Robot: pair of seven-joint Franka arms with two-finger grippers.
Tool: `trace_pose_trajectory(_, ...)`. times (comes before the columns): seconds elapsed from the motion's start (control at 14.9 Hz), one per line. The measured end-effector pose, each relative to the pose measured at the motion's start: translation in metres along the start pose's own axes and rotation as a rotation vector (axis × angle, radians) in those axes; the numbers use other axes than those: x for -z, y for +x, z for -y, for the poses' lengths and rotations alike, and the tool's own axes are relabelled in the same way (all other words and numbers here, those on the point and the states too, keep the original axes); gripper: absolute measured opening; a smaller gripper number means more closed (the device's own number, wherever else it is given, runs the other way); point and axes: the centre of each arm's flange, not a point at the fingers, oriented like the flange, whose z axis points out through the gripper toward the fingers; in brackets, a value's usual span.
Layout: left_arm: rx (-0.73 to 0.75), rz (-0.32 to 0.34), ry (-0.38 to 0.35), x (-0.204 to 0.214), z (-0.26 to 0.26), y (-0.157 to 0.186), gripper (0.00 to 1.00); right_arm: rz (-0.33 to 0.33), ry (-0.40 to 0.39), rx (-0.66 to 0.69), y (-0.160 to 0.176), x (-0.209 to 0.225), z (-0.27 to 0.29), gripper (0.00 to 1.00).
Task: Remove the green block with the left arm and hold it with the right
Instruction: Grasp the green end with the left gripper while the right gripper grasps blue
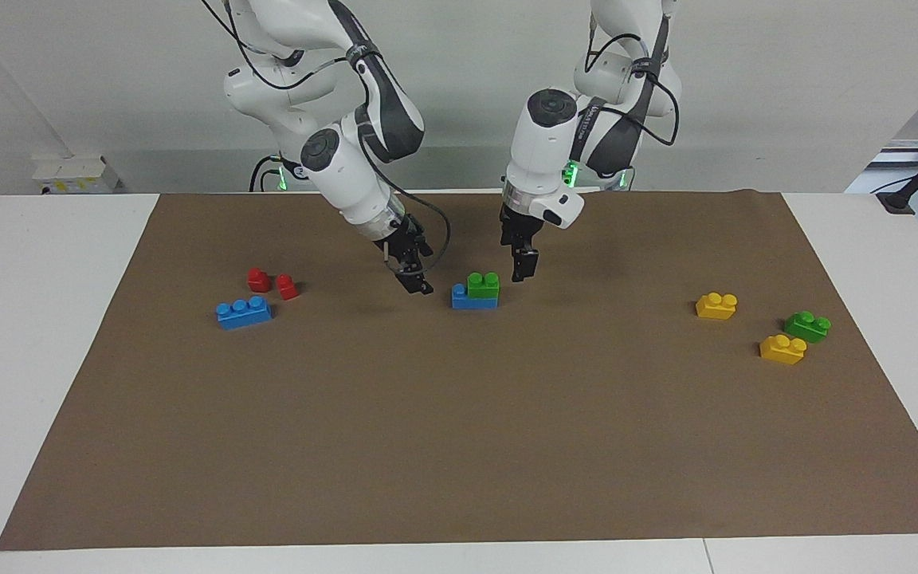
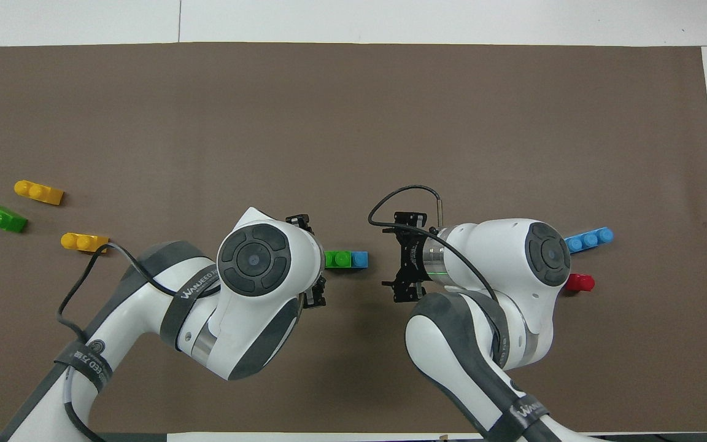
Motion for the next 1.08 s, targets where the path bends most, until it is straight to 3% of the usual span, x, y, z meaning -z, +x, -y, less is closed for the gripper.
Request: trace_pose_trajectory(1.08,0.014,-0.02,0.022,-0.053,0.005,-0.016,1.0,-0.045,-0.001,0.023,0.0,-0.066,-0.013,1.0)
